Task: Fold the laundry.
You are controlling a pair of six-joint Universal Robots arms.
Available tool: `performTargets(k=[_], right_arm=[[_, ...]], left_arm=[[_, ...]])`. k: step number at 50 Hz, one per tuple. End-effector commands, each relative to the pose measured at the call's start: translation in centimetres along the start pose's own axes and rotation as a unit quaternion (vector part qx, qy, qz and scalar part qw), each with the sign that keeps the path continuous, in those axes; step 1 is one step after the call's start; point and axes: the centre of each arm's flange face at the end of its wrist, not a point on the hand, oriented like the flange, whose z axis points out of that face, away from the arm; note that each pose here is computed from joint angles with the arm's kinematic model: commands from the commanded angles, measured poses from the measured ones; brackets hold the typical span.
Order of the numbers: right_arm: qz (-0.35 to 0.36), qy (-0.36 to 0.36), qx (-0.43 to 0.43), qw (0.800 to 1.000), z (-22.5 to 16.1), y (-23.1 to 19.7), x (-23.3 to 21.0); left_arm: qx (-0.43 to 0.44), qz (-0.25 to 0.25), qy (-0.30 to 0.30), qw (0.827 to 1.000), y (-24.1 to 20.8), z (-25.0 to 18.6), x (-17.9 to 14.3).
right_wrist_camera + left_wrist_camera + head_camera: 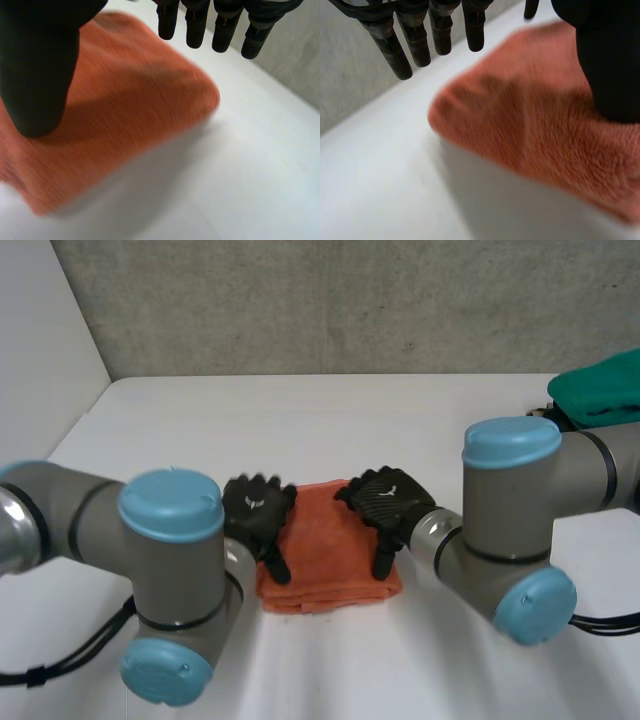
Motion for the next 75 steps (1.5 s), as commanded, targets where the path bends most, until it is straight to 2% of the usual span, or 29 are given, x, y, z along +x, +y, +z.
performTargets(k=[1, 4, 9, 15, 21, 48, 55, 68, 75], right_arm=[[-0.036, -0.003, 0.061, 0.998, -3.3, -1.2, -4.0], [-0.044, -0.007, 0.07, 0.997, -4.1, -0.4, -5.7], [-0.07, -0.012, 0.087, 0.994, -4.6, 1.9, -8.5], [-0.1, 0.009, 0.082, 0.992, -2.8, 4.3, -8.9], [-0.127, 0.033, 0.105, 0.986, -1.1, 4.7, -8.8], [-0.139, 0.051, 0.153, 0.977, 1.8, 3.2, -8.3], [-0.133, 0.07, 0.155, 0.976, 2.9, 3.0, -6.9], [-0.118, 0.145, 0.18, 0.966, 2.8, 0.0, -0.5], [-0.117, 0.226, 0.242, 0.936, 2.3, -4.4, 6.2]], left_arm=[[0.103, -0.007, 0.064, 0.993, -6.0, -0.5, -0.4], [0.145, -0.007, 0.104, 0.984, -8.7, -1.2, -1.1], [0.162, -0.002, 0.166, 0.973, -11.5, -3.0, -2.0], [0.152, -0.011, 0.243, 0.958, -12.1, -4.5, -1.6], [0.148, -0.017, 0.278, 0.949, -11.8, -4.9, -1.0], [0.151, -0.019, 0.277, 0.949, -11.8, -4.8, -1.2], [0.154, -0.019, 0.273, 0.95, -12.0, -4.9, -1.5], [0.17, -0.027, 0.249, 0.953, -13.1, -5.1, -3.3], [0.176, -0.044, 0.241, 0.953, -13.7, -5.2, -4.2]])
